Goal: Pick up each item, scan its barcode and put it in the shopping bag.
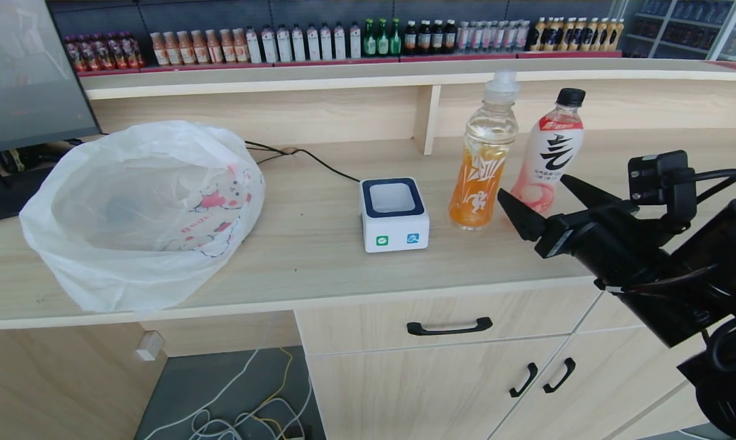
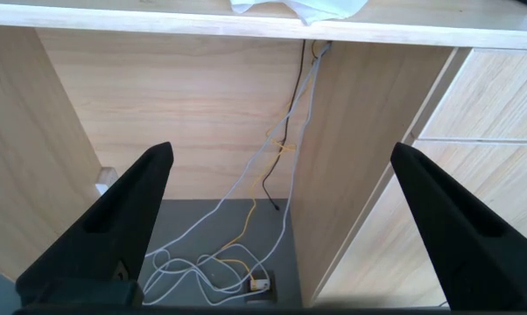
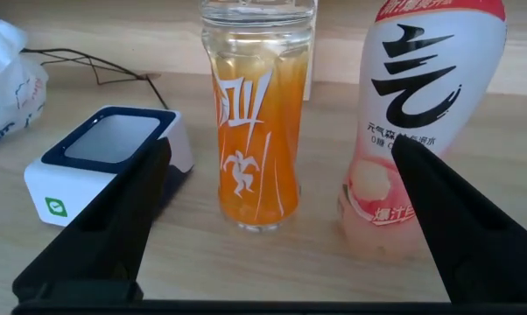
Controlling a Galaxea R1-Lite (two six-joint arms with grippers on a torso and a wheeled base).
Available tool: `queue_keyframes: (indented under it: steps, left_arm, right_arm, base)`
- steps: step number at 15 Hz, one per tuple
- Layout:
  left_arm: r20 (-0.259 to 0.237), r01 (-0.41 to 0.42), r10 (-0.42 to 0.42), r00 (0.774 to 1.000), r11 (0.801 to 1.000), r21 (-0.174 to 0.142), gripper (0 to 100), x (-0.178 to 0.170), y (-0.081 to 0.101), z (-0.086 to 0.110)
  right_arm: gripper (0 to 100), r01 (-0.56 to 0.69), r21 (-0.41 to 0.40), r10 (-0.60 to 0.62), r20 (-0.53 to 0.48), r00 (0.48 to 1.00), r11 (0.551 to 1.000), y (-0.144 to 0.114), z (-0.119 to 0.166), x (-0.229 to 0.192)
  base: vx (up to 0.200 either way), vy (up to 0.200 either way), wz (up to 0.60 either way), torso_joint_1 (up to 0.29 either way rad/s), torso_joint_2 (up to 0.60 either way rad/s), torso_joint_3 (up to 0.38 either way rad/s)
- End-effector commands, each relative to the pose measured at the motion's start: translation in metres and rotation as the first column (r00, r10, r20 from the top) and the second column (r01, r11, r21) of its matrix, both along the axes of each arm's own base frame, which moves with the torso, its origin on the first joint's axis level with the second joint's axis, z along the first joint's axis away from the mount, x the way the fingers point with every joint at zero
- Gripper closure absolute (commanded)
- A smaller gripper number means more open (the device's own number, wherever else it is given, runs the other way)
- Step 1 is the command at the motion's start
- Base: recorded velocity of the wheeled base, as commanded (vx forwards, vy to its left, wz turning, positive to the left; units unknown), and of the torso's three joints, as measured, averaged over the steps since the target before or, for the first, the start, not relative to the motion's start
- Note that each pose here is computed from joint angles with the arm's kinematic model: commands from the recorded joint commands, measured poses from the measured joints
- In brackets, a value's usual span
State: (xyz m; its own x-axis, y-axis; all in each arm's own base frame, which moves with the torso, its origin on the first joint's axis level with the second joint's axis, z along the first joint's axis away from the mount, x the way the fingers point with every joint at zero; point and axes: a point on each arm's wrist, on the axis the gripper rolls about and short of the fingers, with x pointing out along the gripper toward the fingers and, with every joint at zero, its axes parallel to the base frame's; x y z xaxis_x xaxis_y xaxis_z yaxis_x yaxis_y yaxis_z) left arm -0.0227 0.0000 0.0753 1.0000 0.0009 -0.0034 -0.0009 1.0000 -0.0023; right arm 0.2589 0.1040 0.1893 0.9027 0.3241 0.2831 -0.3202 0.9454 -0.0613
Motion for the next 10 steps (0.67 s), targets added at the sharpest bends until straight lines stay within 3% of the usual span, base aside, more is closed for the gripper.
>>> queue_keyframes:
  steps: [1, 10]
  left_arm:
    - [0.000, -0.001, 0.001, 1.000, 1.000, -0.001, 0, 0.000, 0.000, 0.000]
    - [0.000, 0.001, -0.001, 1.000, 1.000, -0.001, 0, 0.000, 0.000, 0.000]
  right_arm:
    - [0, 0.000, -0.003, 0.000, -0.007, 1.000, 1.000, 0.004, -0.004, 0.009]
    - [0, -0.031, 0.009, 0.032, -0.027, 0.999, 0.999, 0.017, -0.011, 0.018]
  base:
    - [0.000, 0.000, 0.00, 0.000, 0.00, 0.000]
    - [0.000, 0.000, 0.00, 0.000, 0.00, 0.000]
